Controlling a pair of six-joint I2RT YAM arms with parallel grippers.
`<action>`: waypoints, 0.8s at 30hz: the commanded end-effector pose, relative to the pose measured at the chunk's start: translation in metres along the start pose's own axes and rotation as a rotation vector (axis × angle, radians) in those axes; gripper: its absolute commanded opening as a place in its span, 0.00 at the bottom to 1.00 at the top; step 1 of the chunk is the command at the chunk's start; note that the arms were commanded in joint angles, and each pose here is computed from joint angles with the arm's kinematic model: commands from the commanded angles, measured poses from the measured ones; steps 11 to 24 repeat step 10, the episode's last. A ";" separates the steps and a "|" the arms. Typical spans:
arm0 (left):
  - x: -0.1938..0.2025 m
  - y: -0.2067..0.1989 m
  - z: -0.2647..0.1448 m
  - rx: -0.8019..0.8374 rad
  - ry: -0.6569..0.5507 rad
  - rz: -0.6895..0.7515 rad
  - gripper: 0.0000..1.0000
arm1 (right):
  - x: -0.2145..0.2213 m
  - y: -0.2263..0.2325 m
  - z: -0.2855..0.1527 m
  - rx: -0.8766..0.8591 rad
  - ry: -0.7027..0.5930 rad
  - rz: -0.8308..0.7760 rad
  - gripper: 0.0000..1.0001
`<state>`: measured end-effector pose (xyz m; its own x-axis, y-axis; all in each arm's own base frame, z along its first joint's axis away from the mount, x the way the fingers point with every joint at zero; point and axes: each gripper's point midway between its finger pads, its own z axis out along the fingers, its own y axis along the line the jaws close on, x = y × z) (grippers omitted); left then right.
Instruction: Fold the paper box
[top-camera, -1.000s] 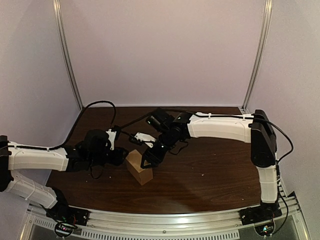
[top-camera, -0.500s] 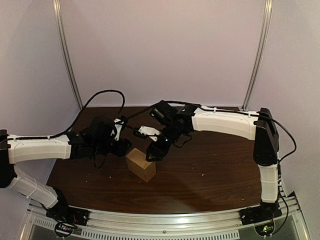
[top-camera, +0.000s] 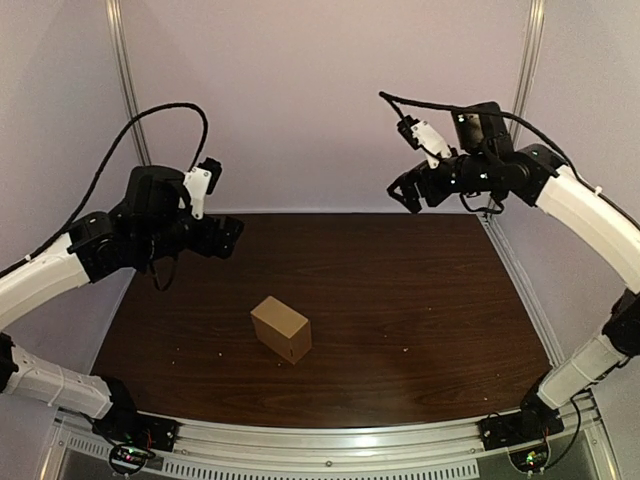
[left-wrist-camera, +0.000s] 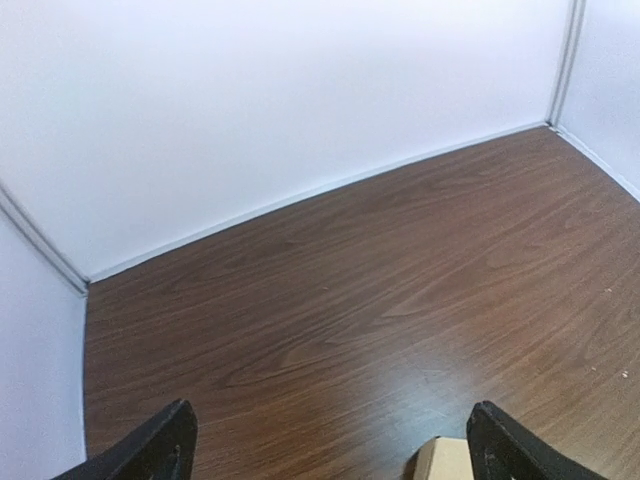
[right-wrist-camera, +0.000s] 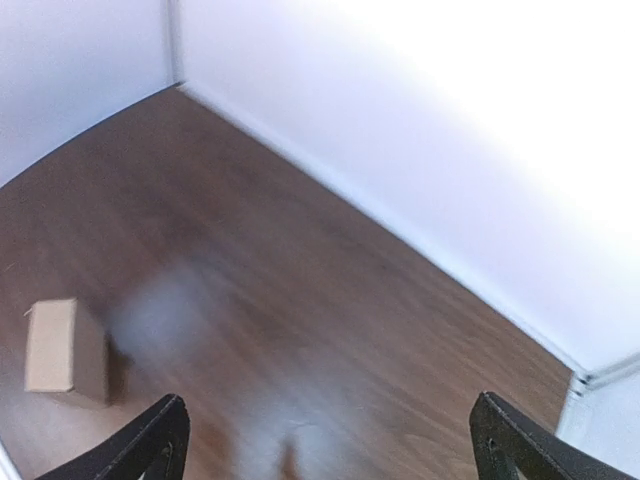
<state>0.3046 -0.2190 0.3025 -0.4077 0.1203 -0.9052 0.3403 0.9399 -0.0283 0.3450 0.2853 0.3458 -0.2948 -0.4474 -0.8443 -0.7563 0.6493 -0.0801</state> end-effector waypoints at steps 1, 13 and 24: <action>0.023 0.048 -0.012 -0.230 0.049 0.056 0.97 | 0.033 -0.085 -0.010 0.503 -0.004 0.048 1.00; 0.041 0.045 -0.004 -0.198 0.069 0.036 0.98 | 0.061 -0.099 -0.030 0.601 -0.026 0.095 1.00; 0.041 0.045 -0.004 -0.198 0.069 0.036 0.98 | 0.061 -0.099 -0.030 0.601 -0.026 0.095 1.00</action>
